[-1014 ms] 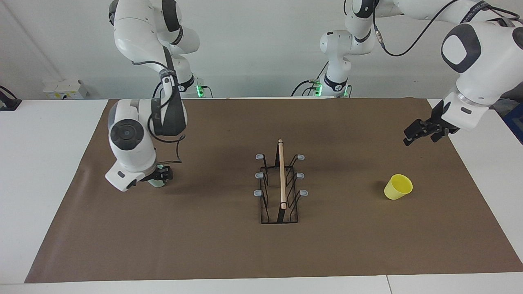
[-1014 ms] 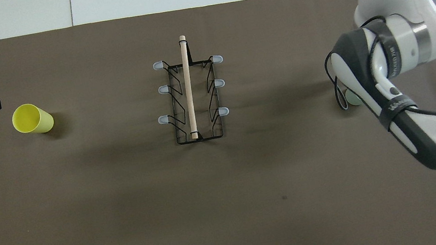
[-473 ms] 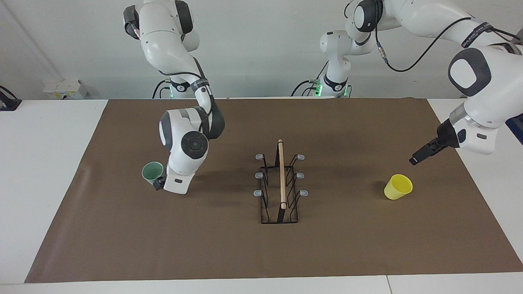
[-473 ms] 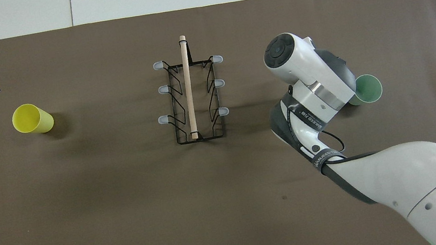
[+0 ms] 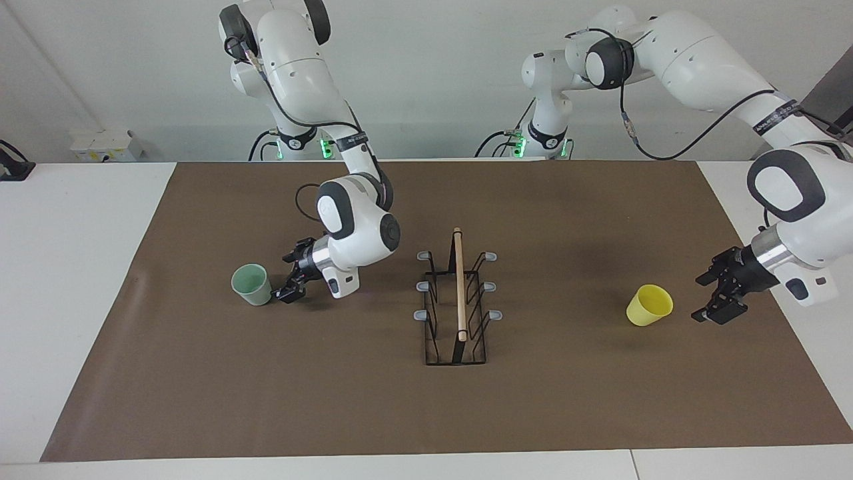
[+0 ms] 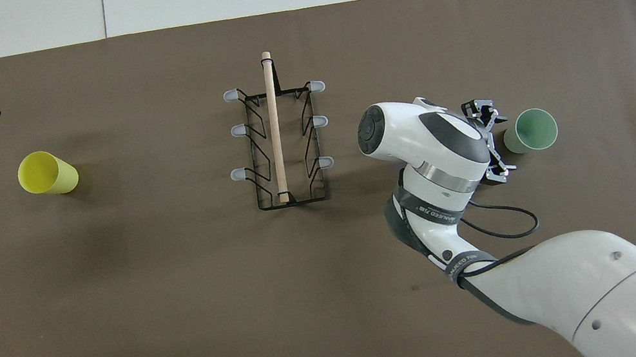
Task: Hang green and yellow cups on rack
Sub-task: 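Reach the right gripper to the green cup while the left gripper opens, then grasp the green cup with the right gripper while the left gripper grasps the yellow cup, then lift both cups and carry them toward the wire rack with both grippers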
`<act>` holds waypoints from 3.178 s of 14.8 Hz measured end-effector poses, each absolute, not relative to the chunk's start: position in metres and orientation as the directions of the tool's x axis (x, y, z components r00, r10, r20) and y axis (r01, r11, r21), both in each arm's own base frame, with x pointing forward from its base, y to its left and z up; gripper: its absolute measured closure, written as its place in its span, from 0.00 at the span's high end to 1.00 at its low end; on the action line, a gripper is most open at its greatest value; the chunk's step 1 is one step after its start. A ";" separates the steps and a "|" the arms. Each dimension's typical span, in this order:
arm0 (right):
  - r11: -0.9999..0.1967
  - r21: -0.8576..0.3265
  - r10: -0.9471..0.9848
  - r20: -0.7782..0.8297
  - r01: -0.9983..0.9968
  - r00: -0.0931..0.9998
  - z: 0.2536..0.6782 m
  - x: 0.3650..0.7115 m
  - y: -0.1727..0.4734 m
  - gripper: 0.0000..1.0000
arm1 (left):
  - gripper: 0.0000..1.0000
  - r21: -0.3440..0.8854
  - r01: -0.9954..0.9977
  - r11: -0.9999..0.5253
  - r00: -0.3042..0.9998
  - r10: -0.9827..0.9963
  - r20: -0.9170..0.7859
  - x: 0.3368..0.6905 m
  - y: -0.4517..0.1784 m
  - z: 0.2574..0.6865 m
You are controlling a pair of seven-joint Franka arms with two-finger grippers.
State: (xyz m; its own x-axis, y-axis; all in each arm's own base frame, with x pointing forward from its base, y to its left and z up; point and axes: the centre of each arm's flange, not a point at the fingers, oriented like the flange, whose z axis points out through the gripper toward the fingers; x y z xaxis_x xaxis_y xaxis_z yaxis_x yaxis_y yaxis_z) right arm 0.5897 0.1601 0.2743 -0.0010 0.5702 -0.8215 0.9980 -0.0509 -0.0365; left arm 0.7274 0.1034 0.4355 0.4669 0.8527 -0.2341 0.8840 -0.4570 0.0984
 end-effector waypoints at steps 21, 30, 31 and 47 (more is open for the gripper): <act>0.061 0.003 0.382 -0.924 0.998 -0.021 0.227 0.572 0.147 1.00 | 1.00 0.022 0.998 0.066 -0.046 0.859 -0.509 0.681 0.154 0.307; 0.088 0.015 0.341 -0.940 0.996 -0.016 0.217 0.571 0.130 0.85 | 1.00 0.026 0.954 0.298 -0.210 0.729 -0.651 0.639 0.143 0.266; 0.089 0.018 0.337 -0.941 0.996 -0.013 0.217 0.572 0.128 0.77 | 1.00 0.028 0.949 0.314 -0.218 0.718 -0.662 0.638 0.136 0.262; -0.235 0.228 0.565 -0.759 0.945 0.323 0.378 0.628 0.169 0.67 | 0.66 0.216 0.912 0.349 -0.120 0.731 -0.672 0.653 0.109 0.337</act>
